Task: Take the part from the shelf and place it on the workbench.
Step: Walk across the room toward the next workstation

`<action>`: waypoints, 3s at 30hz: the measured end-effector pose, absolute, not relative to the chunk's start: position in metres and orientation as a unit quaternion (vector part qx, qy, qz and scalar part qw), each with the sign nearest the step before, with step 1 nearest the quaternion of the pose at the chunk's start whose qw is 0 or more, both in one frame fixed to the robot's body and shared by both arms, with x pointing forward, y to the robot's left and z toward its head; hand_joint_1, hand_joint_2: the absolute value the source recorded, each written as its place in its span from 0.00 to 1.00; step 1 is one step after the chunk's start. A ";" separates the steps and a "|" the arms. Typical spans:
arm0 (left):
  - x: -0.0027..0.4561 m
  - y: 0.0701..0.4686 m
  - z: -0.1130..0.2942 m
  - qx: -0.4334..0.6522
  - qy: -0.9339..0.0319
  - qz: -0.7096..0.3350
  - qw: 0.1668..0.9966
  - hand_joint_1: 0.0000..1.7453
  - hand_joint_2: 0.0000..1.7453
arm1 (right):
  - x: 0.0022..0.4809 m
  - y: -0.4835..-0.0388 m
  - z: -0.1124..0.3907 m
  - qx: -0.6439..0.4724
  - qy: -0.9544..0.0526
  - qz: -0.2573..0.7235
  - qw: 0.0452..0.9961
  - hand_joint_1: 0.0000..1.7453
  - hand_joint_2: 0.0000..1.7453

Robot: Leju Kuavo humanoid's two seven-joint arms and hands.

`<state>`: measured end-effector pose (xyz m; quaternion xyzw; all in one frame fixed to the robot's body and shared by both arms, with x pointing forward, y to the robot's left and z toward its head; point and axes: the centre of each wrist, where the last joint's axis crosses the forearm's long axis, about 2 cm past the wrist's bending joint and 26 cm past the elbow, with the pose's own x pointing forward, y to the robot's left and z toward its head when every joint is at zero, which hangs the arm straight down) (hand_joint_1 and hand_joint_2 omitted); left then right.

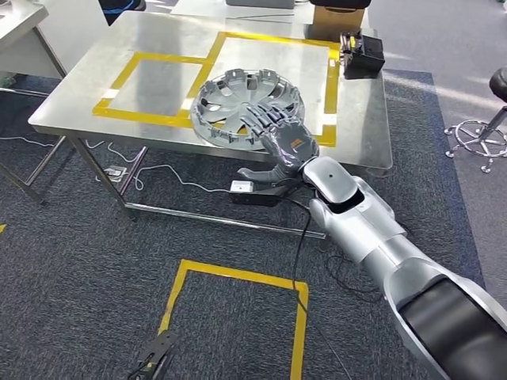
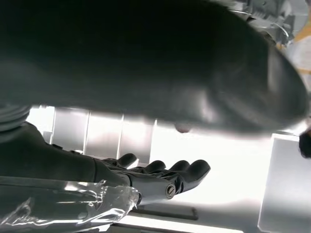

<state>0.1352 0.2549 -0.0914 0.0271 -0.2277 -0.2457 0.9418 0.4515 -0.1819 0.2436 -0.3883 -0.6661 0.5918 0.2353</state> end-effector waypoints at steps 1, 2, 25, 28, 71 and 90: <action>0.136 0.254 -0.091 0.026 -0.229 -0.245 0.942 0.00 0.00 | 0.451 -0.184 0.242 -0.388 -0.673 0.582 0.241 0.00 1.00; 0.136 0.253 -0.091 0.026 -0.230 -0.244 0.942 0.00 0.00 | 0.450 -0.186 0.239 -0.387 -0.681 0.570 0.248 0.00 1.00; 0.111 0.257 -0.098 0.034 -0.232 -0.205 0.950 0.00 0.00 | 0.340 -0.297 0.034 -0.246 -0.641 0.212 0.695 0.00 0.00; 0.103 0.259 -0.100 0.038 -0.227 -0.194 0.954 0.00 0.00 | 0.273 -0.303 -0.023 -0.190 -0.539 0.134 0.810 0.00 0.00; 0.091 0.270 -0.103 0.050 -0.222 -0.165 0.960 0.00 0.00 | 0.078 -0.234 -0.103 0.007 -0.215 -0.035 0.976 0.00 0.00; 0.092 0.266 -0.103 0.047 -0.220 -0.170 0.959 0.00 0.00 | 0.071 -0.235 -0.104 0.005 -0.201 -0.027 0.979 0.00 0.00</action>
